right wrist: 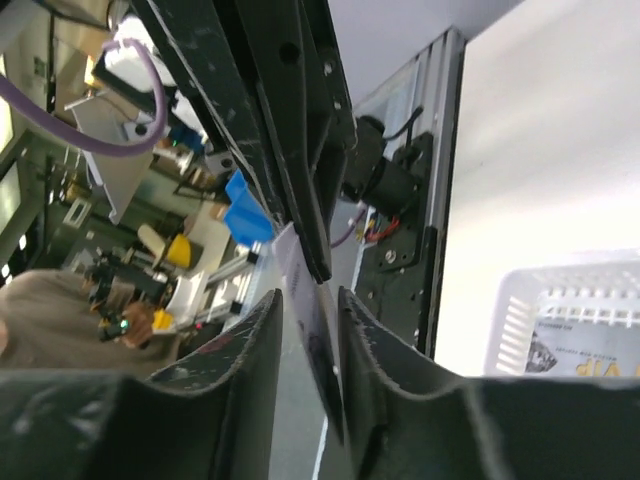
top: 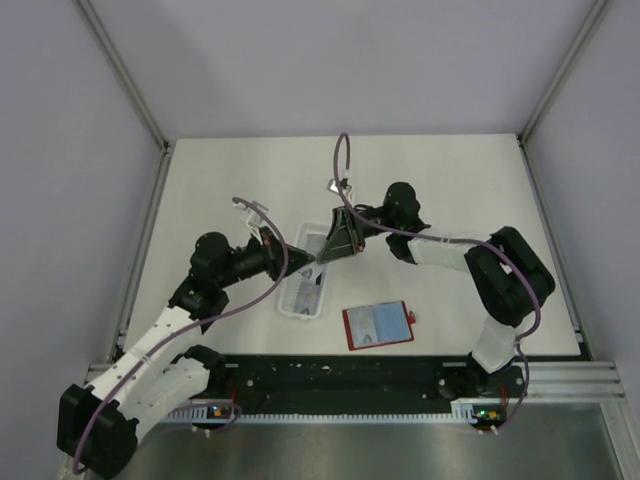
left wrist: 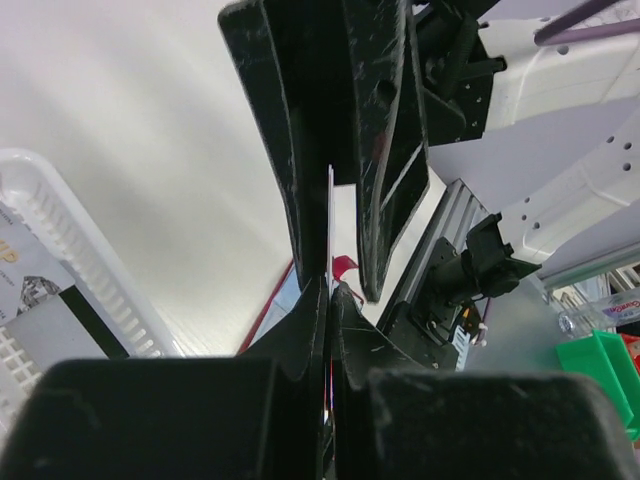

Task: Put the credit cards into the card holder
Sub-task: Place the credit card in the storage box.

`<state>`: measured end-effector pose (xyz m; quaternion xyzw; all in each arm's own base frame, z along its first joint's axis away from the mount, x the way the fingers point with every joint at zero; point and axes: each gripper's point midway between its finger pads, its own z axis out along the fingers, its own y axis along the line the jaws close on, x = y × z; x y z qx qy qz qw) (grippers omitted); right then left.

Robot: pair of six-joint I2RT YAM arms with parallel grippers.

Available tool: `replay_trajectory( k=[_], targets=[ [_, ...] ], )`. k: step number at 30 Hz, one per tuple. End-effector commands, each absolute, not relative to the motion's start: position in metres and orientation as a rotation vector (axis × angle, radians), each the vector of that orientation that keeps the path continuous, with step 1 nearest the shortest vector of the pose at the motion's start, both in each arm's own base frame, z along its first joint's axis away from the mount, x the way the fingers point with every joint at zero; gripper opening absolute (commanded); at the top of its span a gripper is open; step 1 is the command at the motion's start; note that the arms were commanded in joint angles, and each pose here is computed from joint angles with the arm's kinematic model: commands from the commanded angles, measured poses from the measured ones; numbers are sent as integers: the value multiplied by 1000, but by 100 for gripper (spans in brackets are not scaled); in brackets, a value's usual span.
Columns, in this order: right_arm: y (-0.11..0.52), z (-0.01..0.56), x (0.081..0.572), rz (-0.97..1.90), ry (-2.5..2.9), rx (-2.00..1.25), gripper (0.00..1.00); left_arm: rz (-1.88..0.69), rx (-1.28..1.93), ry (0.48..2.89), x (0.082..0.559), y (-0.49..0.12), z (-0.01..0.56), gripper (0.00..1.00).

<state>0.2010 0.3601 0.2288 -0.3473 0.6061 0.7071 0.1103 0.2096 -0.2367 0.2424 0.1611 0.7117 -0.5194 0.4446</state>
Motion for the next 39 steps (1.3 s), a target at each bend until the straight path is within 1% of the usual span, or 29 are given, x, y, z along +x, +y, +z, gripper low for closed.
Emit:
replay_trajectory(
  k=[1, 2, 5, 7, 8, 9, 10, 11, 12, 13, 14, 16, 17, 18, 20, 23, 25, 27, 28, 29, 31, 33, 35, 36, 39],
  targets=[
    [345, 266, 228, 2054, 1611, -825, 36, -1260, 379, 1759, 210, -233, 236, 0],
    [341, 267, 236, 2034, 1616, -759, 44, -1248, 367, 1758, 212, -231, 235, 0],
    [335, 257, 258, 1910, 1692, -635, 50, -1213, 334, 1750, 216, -226, 237, 0],
    [332, 248, 275, 1737, 1785, -561, 53, -1182, 312, 1748, 219, -223, 237, 0],
    [327, 246, 285, 1609, 1819, -545, 53, -1165, 298, 1749, 221, -220, 237, 0],
    [318, 233, 299, 1427, 1909, -482, 54, -1148, 288, 1743, 222, -218, 238, 0],
    [303, 226, 312, 1225, 1988, -424, 55, -1140, 279, 1745, 223, -217, 238, 0],
    [280, 216, 330, 941, 2043, -355, 55, -1133, 267, 1741, 224, -215, 238, 0],
    [247, 210, 346, 657, 2073, -244, 63, -1131, 260, 1736, 225, -215, 238, 0],
    [224, 209, 353, 524, 2064, -151, 82, -1131, 255, 1734, 225, -214, 238, 0],
    [211, 212, 357, 549, 2037, -75, 99, -1133, 249, 1729, 225, -214, 239, 0],
    [205, 206, 356, 800, 1995, 13, 99, -1135, 226, 1730, 225, -213, 239, 0],
    [212, 208, 351, 936, 1979, 6, 98, -1136, 222, 1726, 226, -212, 239, 0],
    [212, 202, 349, 988, 2000, 33, 93, -1137, 220, 1719, 226, -212, 240, 0],
    [219, 193, 342, 992, 2046, 31, 78, -1139, 207, 1716, 226, -211, 240, 0],
    [236, 196, 325, 1015, 1978, 46, 61, -1147, 186, 1706, 227, -211, 240, 0],
    [237, 191, 319, 813, 1995, 45, 56, -1157, 180, 1702, 227, -212, 239, 0],
    [231, 194, 313, 560, 1975, 32, 56, -1162, 169, 1703, 228, -212, 239, 0],
    [229, 195, 312, 570, 1964, 63, 54, -1162, 166, 1705, 228, -212, 239, 0],
    [223, 193, 313, 598, 1951, 97, 51, -1161, 161, 1708, 229, -212, 238, 0],
    [218, 194, 315, 705, 1901, 139, 40, -1160, 157, 1708, 229, -211, 238, 0],
    [217, 194, 317, 806, 1893, 147, 33, -1160, 153, 1704, 229, -211, 239, 0],
    [221, 197, 314, 849, 1908, 131, 33, -1162, 150, 1701, 229, -211, 239, 0],
    [230, 201, 309, 917, 1909, 118, 35, -1166, 148, 1700, 228, -211, 240, 0],
    [255, 226, 289, 1195, 1797, 100, 46, -1191, 147, 1698, 227, -213, 240, 0]
  ],
)
